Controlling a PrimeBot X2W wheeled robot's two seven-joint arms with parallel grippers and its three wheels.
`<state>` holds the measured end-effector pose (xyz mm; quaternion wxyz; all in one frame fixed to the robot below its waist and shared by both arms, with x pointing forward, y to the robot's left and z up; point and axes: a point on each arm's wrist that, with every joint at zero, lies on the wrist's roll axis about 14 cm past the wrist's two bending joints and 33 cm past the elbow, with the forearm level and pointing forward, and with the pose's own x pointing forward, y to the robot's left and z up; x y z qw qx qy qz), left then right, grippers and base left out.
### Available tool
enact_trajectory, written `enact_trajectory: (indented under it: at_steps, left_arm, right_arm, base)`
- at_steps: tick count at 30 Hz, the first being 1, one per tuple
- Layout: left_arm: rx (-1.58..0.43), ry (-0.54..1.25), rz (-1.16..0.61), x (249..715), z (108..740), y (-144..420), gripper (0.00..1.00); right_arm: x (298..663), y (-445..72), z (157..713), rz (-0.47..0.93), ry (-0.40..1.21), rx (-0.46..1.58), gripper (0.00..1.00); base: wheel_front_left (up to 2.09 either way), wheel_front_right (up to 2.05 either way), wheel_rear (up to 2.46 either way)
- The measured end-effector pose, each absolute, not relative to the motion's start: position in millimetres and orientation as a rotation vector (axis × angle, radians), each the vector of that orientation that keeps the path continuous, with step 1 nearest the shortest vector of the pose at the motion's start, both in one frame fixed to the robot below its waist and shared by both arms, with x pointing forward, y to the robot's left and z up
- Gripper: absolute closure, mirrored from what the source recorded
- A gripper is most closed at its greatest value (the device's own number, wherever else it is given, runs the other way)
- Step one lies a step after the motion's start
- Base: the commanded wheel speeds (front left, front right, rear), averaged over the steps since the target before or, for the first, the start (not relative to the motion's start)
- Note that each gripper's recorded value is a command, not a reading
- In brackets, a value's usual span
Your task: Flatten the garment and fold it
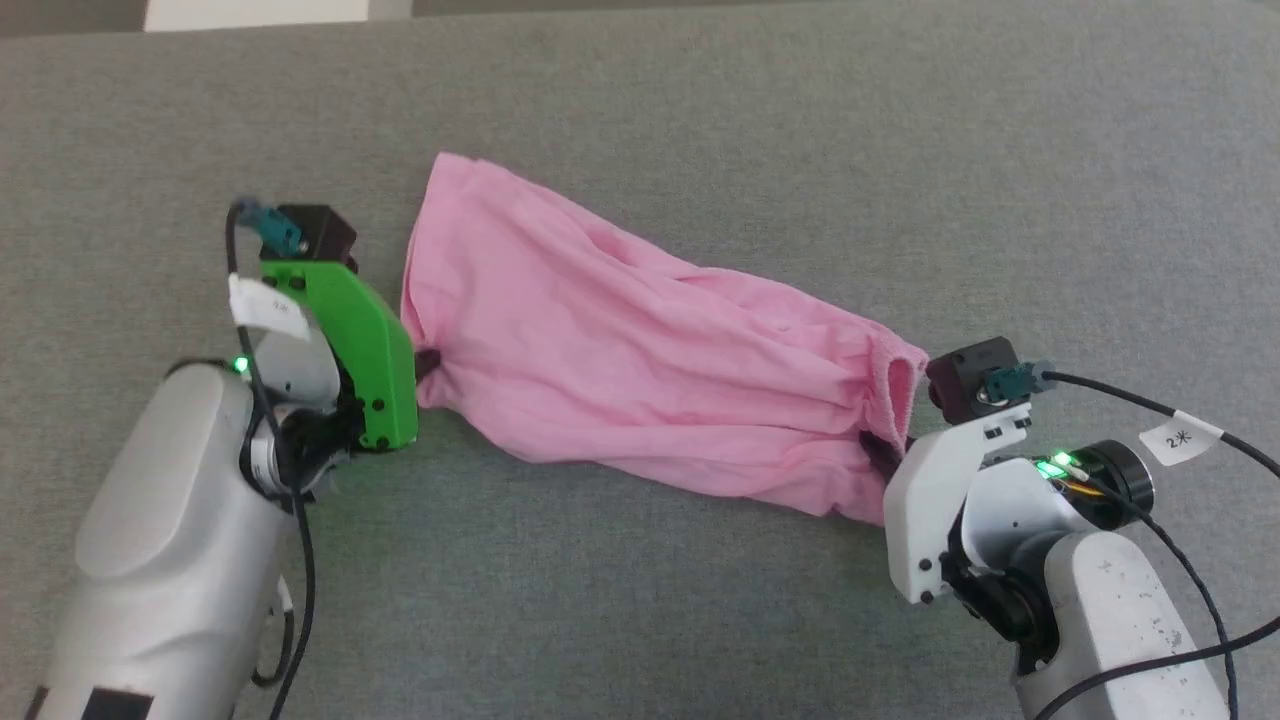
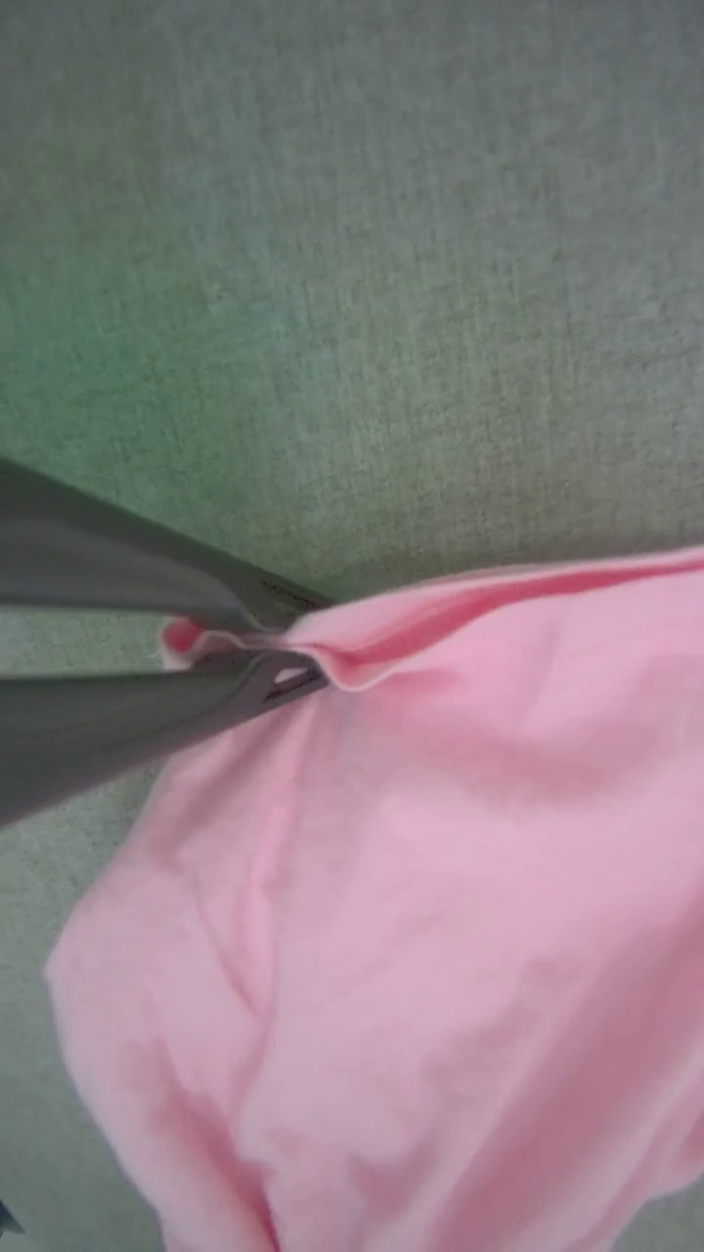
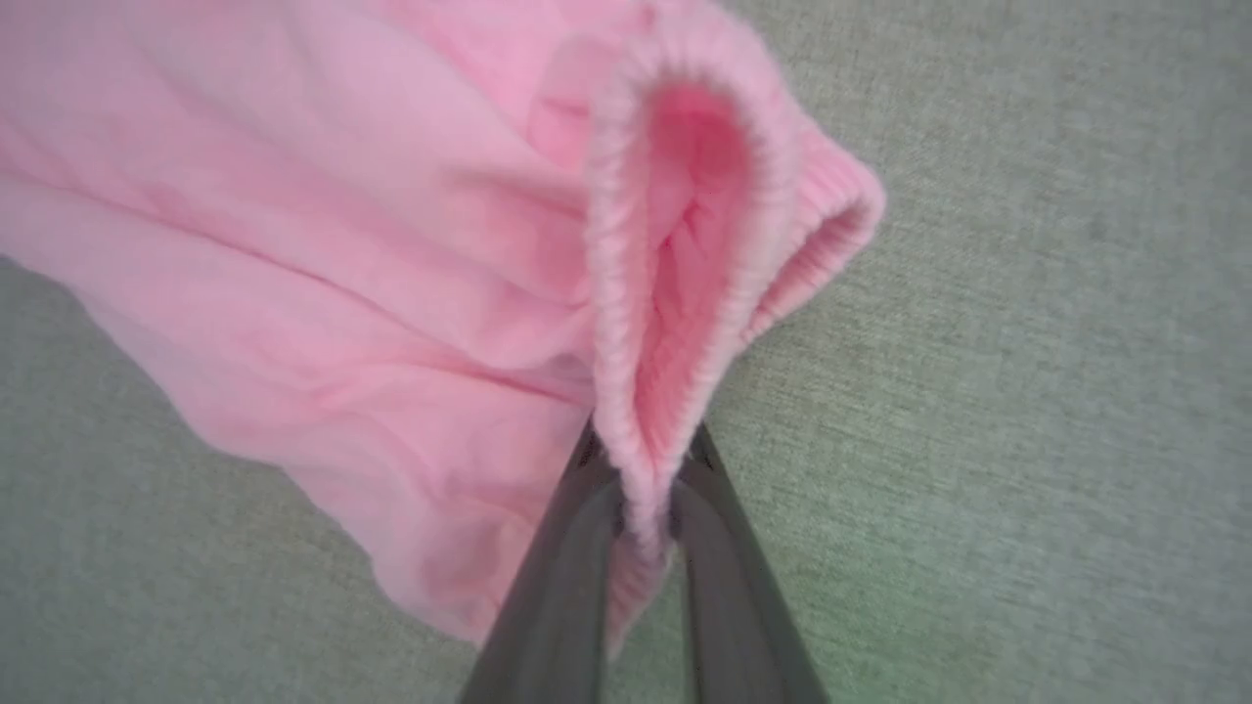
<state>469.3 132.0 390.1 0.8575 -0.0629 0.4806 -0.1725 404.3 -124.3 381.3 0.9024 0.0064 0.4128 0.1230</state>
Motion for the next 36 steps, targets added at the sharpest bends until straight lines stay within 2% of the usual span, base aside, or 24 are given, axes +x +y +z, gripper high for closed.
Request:
enact_trajectory:
  at_steps: [3, 10, 21, 22, 23, 24, 25, 30, 36]
  left_arm:
    - [-0.250, 0.941, -0.326, 452.8, 403.0, 140.4, 1.00]
    - [-0.351, 0.821, -0.271, 416.6, 428.4, 153.3, 1.00]
    - [-0.525, 0.900, -0.161, 319.5, 408.1, 156.1, 1.00]
    - [-0.533, 0.896, -0.151, 317.4, 408.4, 157.0, 0.12]
    - [-0.540, 0.886, -0.146, 317.3, 409.8, 157.6, 0.00]
    - [-0.543, 0.876, -0.142, 317.3, 411.7, 158.4, 0.00]
    - [-0.543, 0.864, -0.136, 317.7, 413.4, 160.4, 0.00]
    - [-0.524, 0.716, -0.089, 334.8, 434.3, 178.9, 0.00]
    - [-0.348, 0.275, 0.003, 379.5, 501.4, 227.3, 0.00]
  right_arm:
    - [404.4, -124.8, 392.1, 0.255, 0.839, -0.008, 1.00]
    - [397.1, -129.4, 406.8, 0.302, 0.856, -0.056, 1.00]
    - [374.6, -131.8, 401.9, 0.420, 0.990, -0.167, 1.00]
    - [374.0, -130.0, 401.8, 0.426, 0.993, -0.161, 1.00]
    - [373.5, -128.7, 401.9, 0.429, 0.993, -0.160, 1.00]
    - [373.3, -127.1, 402.5, 0.431, 0.989, -0.156, 0.75]
    - [372.3, -125.6, 402.7, 0.432, 0.990, -0.147, 0.00]
    - [370.2, -124.8, 408.3, 0.414, 0.946, -0.094, 0.00]
    - [375.9, -133.8, 430.0, 0.319, 0.802, -0.002, 0.00]
  base:
    - [0.00, 0.00, 0.00]
    - [0.00, 0.00, 0.00]
    - [0.00, 0.00, 0.00]
    - [0.00, 0.00, 0.00]
    - [0.00, 0.00, 0.00]
    - [0.00, 0.00, 0.00]
    - [0.00, 0.00, 0.00]
    - [0.00, 0.00, 0.00]
    - [0.00, 0.00, 0.00]
